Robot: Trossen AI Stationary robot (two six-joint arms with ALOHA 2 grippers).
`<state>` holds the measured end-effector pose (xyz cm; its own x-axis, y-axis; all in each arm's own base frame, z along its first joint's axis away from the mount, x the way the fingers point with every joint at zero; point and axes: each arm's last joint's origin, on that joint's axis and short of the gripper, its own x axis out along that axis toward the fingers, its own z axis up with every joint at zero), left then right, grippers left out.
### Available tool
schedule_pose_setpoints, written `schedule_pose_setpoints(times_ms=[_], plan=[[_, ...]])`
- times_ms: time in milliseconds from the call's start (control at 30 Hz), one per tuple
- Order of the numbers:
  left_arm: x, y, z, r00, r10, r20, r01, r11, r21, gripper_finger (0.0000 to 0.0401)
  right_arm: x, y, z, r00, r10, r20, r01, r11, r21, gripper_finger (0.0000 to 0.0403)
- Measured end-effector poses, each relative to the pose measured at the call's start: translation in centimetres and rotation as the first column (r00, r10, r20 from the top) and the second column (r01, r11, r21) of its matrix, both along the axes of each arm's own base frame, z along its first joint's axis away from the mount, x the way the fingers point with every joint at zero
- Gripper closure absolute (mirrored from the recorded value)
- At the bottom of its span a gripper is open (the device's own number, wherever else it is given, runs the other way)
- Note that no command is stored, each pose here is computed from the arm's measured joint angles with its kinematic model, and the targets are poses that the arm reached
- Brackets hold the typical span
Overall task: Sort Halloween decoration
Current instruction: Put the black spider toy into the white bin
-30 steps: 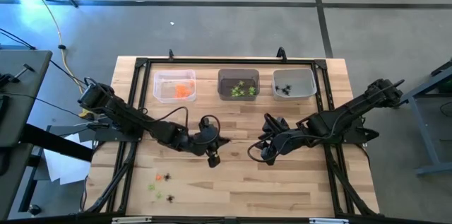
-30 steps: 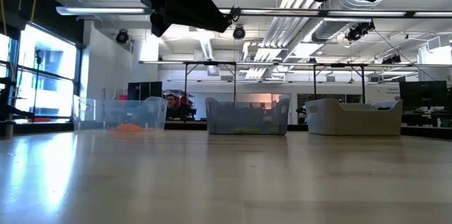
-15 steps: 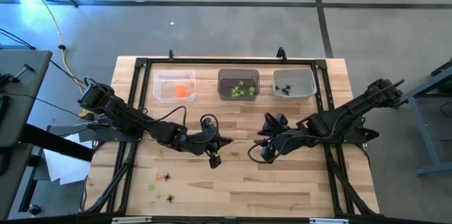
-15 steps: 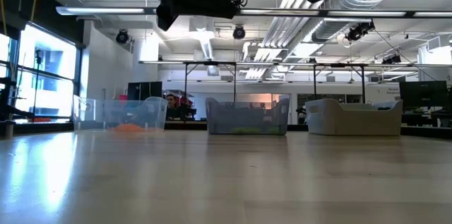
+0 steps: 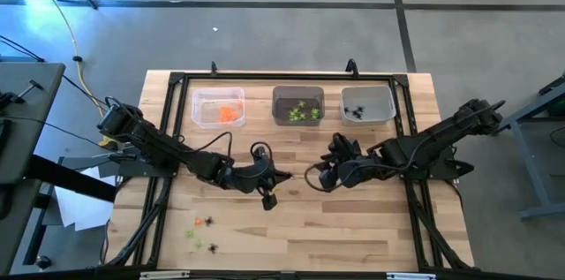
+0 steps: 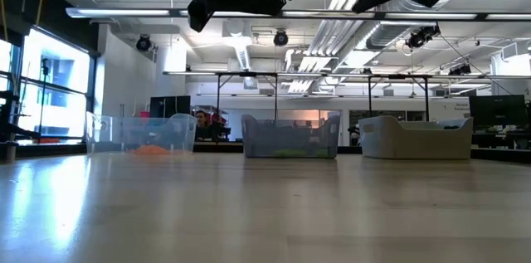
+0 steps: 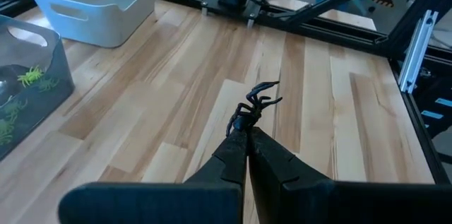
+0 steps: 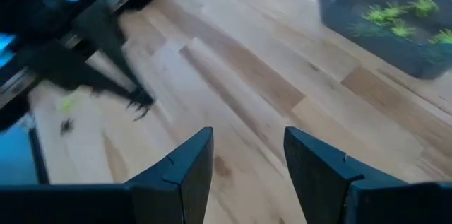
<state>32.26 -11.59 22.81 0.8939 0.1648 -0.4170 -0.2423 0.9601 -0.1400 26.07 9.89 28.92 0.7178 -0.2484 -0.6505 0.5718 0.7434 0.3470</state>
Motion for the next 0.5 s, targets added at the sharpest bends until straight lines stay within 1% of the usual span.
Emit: schedule_pose_setpoints(times_ms=[167,333,400,500], plan=[[0.03,0.0,0.05,1.0,0.0,0.006,0.0,1.0,-0.002,0.0401,0.2,-0.55,-0.04,1.0,-0.018,-0.004,0.018,1.0,-0.012,0.0231],[0.04,0.04,0.07,1.0,0.005,0.007,-0.005,1.0,0.009,0.0401,0.26,-0.63,-0.13,0.999,-0.039,-0.003,0.039,0.999,0.008,0.0231],[0.04,0.05,0.07,1.0,0.009,0.008,-0.009,1.0,0.011,0.0401,0.27,-0.55,-0.18,0.999,-0.037,-0.006,0.037,0.998,0.044,0.0231],[0.03,0.12,0.09,1.0,0.026,0.011,-0.026,0.999,0.03,0.0401,0.45,-0.73,-0.19,0.999,-0.052,-0.007,0.053,0.989,0.135,0.0231]])
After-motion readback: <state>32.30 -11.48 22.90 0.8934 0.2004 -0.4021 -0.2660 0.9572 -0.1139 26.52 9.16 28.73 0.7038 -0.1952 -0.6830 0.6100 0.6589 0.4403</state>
